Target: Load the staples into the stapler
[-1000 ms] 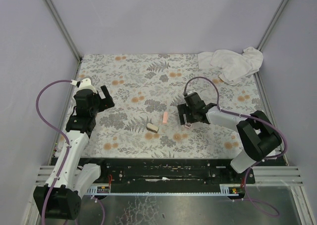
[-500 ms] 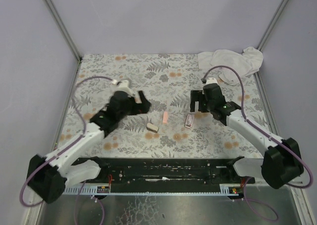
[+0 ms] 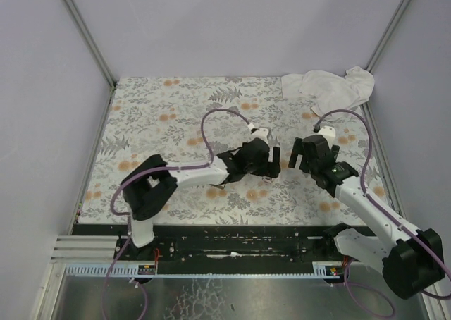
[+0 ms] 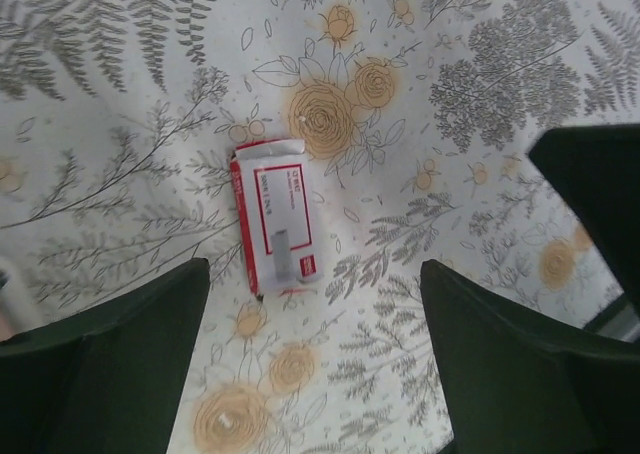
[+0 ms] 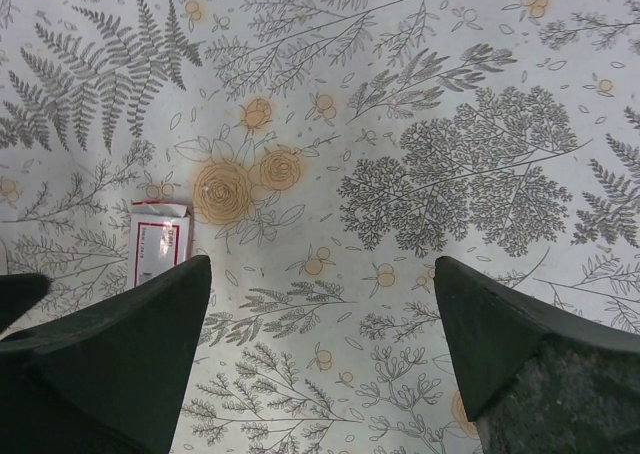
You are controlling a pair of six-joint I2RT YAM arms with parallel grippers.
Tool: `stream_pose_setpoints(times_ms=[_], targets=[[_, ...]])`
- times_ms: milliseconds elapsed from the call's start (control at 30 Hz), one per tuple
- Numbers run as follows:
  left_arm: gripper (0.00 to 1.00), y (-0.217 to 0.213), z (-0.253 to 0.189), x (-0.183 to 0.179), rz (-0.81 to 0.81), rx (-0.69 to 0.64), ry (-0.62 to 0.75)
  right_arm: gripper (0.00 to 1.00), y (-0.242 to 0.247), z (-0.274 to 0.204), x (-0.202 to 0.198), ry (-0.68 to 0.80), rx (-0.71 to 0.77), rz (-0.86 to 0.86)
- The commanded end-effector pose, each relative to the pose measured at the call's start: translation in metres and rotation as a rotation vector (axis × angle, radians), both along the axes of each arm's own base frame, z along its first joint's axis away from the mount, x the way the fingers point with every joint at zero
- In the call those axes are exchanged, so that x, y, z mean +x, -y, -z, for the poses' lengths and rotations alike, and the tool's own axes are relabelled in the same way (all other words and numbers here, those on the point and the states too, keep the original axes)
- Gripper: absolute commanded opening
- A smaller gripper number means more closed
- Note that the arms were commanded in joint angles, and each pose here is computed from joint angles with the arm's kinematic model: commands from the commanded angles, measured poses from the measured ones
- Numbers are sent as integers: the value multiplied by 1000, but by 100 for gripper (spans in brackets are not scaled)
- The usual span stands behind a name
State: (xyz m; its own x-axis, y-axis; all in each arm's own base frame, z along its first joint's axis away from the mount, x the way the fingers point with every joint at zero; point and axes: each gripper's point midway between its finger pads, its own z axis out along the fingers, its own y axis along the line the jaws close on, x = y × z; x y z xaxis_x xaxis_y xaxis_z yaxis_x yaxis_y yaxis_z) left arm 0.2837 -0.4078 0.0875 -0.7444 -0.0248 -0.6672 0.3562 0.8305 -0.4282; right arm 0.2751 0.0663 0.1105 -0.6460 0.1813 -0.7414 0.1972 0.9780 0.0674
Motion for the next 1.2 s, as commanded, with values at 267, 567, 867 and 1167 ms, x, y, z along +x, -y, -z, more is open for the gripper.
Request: stream_pose_setpoints(times_ms=[267,567,867,1167], targets=[[75,33,43,9,25,153,31,99,22,-8,-4,61,-34,112],[68,22,66,7,20,286,63,100,20,-6,-7,66,-5,111],[58,21,73,5,34,323,85,100,18,2,-12,44,8,103],[44,-1,78,-15,161,341,133,98,-26,14,-18,-11,169,-83]])
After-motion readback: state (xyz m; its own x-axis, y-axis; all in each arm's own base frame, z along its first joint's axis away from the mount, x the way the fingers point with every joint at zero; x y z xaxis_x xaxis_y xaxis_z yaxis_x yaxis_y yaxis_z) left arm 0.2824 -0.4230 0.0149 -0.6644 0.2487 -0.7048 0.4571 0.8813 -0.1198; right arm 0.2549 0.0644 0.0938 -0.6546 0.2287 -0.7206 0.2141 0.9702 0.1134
